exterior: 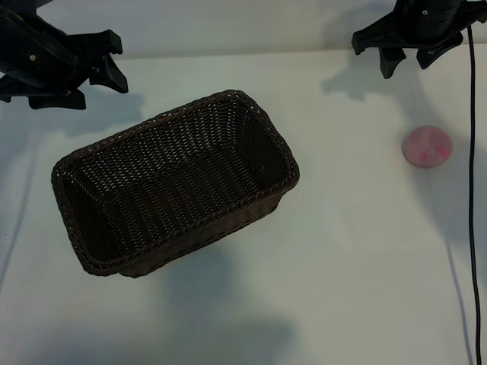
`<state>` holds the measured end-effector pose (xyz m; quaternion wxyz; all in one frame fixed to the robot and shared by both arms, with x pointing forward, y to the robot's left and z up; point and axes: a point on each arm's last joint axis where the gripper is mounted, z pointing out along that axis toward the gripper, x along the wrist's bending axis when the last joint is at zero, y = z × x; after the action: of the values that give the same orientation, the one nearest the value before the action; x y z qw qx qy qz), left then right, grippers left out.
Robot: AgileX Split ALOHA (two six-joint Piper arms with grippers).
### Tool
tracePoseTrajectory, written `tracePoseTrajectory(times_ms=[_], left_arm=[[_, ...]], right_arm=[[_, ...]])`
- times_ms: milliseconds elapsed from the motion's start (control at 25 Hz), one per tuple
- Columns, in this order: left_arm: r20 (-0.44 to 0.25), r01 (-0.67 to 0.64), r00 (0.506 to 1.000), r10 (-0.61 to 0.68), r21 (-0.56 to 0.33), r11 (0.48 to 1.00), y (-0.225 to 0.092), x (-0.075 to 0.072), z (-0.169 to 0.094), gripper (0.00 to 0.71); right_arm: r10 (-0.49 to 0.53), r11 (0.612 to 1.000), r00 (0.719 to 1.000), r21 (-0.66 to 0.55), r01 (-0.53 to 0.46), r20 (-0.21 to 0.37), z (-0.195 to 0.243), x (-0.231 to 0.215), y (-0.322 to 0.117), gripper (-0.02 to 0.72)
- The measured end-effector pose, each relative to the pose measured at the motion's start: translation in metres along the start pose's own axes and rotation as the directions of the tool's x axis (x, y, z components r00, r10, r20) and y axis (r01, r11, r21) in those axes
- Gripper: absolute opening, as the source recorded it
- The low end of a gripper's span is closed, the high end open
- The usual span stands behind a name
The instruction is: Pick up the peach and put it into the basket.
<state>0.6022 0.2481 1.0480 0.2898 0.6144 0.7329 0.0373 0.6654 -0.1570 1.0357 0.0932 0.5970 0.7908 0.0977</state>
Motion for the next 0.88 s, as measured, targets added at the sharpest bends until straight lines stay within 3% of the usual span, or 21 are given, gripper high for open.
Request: tracePoseTrajectory(times_ms=[240, 400, 640, 880], left_arm=[[-0.012, -0.013, 1.000, 0.013, 0.010, 1.000, -0.001, 0.001, -0.001, 0.589], [-0.040, -0.040, 0.998, 0.040, 0.022, 0.999, -0.009, 0.002, -0.015, 0.589], [-0.074, 0.016, 0.997, -0.016, 0.007, 1.000, -0.061, 0.017, -0.037, 0.589], [-0.100, 0.125, 0.987, -0.126, -0.019, 0.992, -0.111, 0.038, -0.032, 0.589]], right_arm=[[0.000, 1.000, 1.000, 0.000, 0.000, 0.000, 0.000, 0.000, 0.000, 0.514], [0.000, 1.000, 1.000, 0.000, 0.000, 0.000, 0.000, 0.000, 0.000, 0.514], [0.000, 1.000, 1.000, 0.000, 0.000, 0.001, 0.000, 0.000, 0.000, 0.514], [-0.002, 1.000, 1.000, 0.000, 0.002, 0.002, 0.000, 0.000, 0.000, 0.515]])
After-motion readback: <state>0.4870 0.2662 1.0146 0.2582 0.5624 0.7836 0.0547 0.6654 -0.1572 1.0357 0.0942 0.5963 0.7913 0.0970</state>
